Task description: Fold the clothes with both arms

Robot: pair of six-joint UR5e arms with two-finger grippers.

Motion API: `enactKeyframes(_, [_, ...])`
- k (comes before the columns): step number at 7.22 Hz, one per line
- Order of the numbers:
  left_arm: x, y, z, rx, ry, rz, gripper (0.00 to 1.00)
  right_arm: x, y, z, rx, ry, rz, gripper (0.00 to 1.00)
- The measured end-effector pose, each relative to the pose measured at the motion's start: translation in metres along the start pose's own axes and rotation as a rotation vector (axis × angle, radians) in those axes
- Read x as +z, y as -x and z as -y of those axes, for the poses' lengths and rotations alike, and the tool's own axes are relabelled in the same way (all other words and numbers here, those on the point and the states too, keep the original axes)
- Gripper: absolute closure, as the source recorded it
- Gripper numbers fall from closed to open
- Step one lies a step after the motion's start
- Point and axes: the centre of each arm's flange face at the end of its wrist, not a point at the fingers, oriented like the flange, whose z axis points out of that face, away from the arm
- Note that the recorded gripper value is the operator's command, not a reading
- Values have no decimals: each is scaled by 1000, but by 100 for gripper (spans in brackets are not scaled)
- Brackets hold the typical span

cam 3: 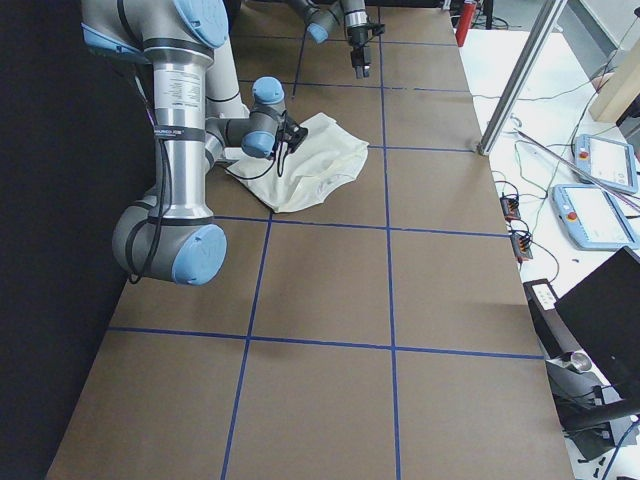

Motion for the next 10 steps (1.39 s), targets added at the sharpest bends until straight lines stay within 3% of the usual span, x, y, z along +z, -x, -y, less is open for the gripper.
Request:
enactKeyframes(1, [25,9,-25,-64,21,58,21,5,26,48,21,-101,42,0])
enactKeyframes(3, [73,27,-73,-115,14,178,25,29,69,97,2,-210,68,0])
enactKeyframes(5, [104,24,-109,-126,10,283,28,37,82,103,-12,-220,74,0])
enactKeyframes(8, [119,31,-126,-133,11,363,28,42,83,100,-30,-213,67,0])
enactKeyframes(9, [123,34,-130,-140,7,398,33,43,83,99,-38,-214,67,0])
enactKeyframes(10, [126,39,-132,-145,4,426,62,43,84,99,-42,-218,70,0])
